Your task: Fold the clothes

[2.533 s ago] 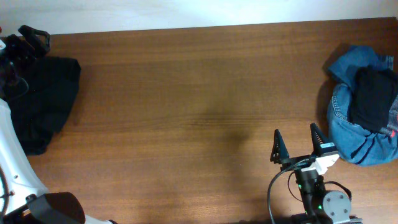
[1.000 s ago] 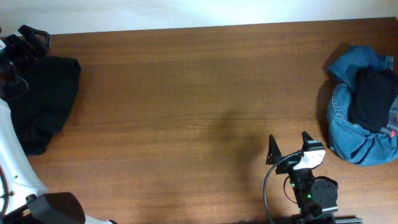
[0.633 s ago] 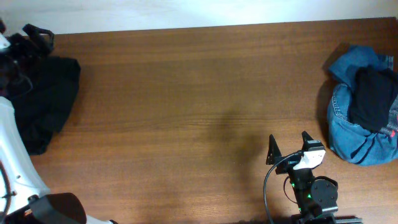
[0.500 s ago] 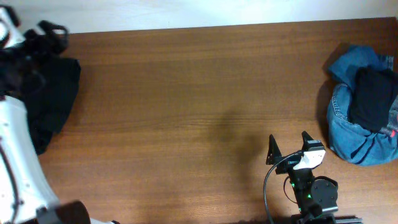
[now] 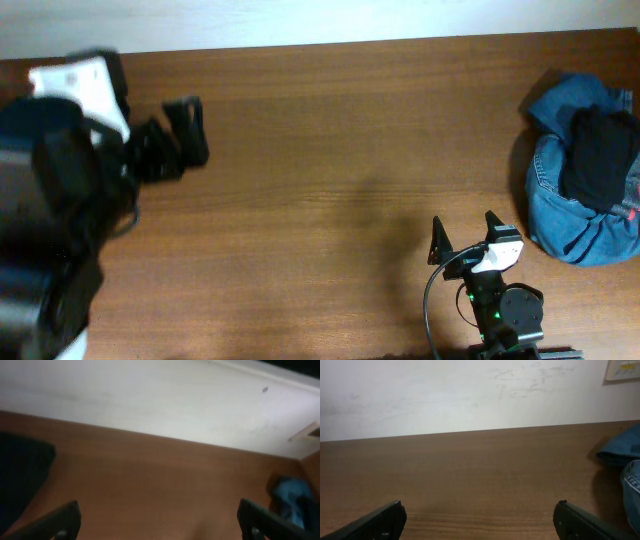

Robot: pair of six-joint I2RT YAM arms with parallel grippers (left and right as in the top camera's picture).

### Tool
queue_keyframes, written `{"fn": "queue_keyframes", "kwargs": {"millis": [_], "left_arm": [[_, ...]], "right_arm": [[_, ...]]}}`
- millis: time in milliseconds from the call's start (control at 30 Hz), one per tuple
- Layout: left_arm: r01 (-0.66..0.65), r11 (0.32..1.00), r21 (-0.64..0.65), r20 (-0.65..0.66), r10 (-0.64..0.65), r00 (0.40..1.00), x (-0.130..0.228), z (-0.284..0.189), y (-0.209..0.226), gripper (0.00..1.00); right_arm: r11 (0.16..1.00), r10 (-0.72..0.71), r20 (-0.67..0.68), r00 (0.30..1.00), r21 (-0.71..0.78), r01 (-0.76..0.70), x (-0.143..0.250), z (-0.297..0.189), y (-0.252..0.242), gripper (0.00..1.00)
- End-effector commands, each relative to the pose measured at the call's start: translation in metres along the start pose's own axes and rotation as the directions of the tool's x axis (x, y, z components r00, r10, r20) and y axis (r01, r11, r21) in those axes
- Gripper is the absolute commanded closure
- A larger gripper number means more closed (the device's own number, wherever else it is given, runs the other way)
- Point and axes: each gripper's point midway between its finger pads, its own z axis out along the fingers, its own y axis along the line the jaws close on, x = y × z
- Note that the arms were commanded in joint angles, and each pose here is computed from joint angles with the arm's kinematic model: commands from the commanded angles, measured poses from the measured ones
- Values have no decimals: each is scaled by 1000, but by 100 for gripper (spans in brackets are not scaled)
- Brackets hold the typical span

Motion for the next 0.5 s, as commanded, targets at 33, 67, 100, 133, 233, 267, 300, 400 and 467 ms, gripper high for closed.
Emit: {"fn": "queue_keyframes", "kwargs": {"millis": [33, 67, 100, 133, 233, 267, 300, 400, 467], "left_arm": [[-23, 998, -61, -9, 23, 1000, 20, -36, 16, 1], [-23, 998, -64, -10, 23, 1000, 25, -44, 19, 1], [-23, 998, -66, -10, 23, 1000, 32, -52, 22, 1], [-23, 998, -66, -8, 23, 1000, 39, -60, 25, 1], [-22, 998, -61, 3, 22, 1000, 62, -76, 34, 1], [-21, 998, -61, 3, 21, 1000, 73, -81, 37, 1], [-22, 998, -62, 0, 22, 1000, 84, -84, 41, 1], [-24, 997, -68, -17, 23, 1000, 116, -88, 53, 0], [-24, 997, -71, -29, 22, 999, 136, -86, 60, 1]], "right_arm": [[1000, 8, 0, 1000, 7, -8, 2, 0, -2, 2], [1000, 8, 0, 1000, 7, -8, 2, 0, -2, 1], [1000, 8, 0, 1000, 7, -8, 2, 0, -2, 1], [1000, 8, 0, 1000, 7, -8, 2, 0, -2, 1], [1000, 8, 0, 1000, 7, -8, 2, 0, -2, 2], [1000, 8, 0, 1000, 7, -8, 2, 0, -2, 1], [1000, 8, 0, 1000, 7, -8, 2, 0, -2, 1], [1000, 8, 0, 1000, 7, -8, 2, 0, -2, 1], [1000, 8, 0, 1000, 7, -8, 2, 0, -2, 1]]}}
